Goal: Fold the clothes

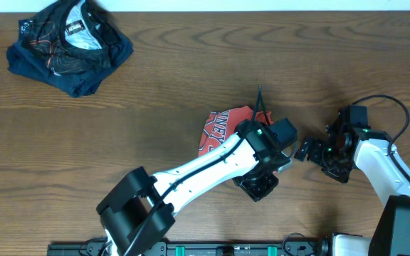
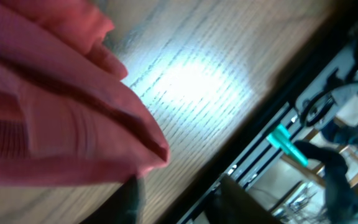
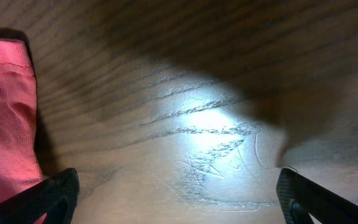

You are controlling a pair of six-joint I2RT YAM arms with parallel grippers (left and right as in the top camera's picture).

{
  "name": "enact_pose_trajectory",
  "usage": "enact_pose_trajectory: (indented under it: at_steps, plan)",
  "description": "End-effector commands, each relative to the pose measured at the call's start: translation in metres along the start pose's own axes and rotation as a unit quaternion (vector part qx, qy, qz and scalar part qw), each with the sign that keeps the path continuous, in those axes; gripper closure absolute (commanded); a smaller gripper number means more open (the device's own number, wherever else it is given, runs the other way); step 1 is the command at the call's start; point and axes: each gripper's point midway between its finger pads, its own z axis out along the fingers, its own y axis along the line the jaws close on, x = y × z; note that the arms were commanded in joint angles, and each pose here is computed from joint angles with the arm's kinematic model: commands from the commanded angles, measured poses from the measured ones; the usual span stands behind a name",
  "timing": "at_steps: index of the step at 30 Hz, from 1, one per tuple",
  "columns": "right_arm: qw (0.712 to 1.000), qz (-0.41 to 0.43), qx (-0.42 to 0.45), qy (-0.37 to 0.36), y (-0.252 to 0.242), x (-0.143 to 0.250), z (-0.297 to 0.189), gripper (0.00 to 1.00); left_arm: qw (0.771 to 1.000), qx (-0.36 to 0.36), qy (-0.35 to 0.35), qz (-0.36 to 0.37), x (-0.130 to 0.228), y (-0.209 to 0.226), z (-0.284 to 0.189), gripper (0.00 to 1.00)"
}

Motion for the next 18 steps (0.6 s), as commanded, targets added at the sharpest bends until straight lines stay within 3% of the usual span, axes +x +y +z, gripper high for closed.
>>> enact_pose_trajectory:
  at_steps: [1,4,7,9,14,18]
  plan:
    - [1.000,0.003,-0.002,0.002,0.002,0.003,0.001,0.01,0.999,0.002,-0.045,0.020,-0.005,-0.009,-0.030,0.26]
    - [1.000,0.003,-0.002,0.002,0.002,0.003,0.001,0.01,0.996,-0.033,-0.081,0.025,-0.008,-0.003,-0.051,0.23]
    - [1.000,0.003,-0.011,0.005,0.005,0.004,0.001,0.01,0.986,-0.094,-0.134,-0.032,-0.013,0.020,-0.077,0.22]
    - [1.000,0.003,-0.029,0.013,0.011,0.006,0.000,0.01,0.972,-0.131,-0.173,-0.095,-0.014,0.045,-0.100,0.06]
    - [0.995,0.001,-0.094,0.037,0.034,0.014,-0.003,0.01,0.939,-0.136,-0.218,-0.228,-0.006,0.099,-0.135,0.05]
    - [0.985,-0.030,-0.159,0.057,0.055,0.022,-0.009,0.01,0.923,-0.135,-0.211,-0.291,0.006,0.133,-0.140,0.05]
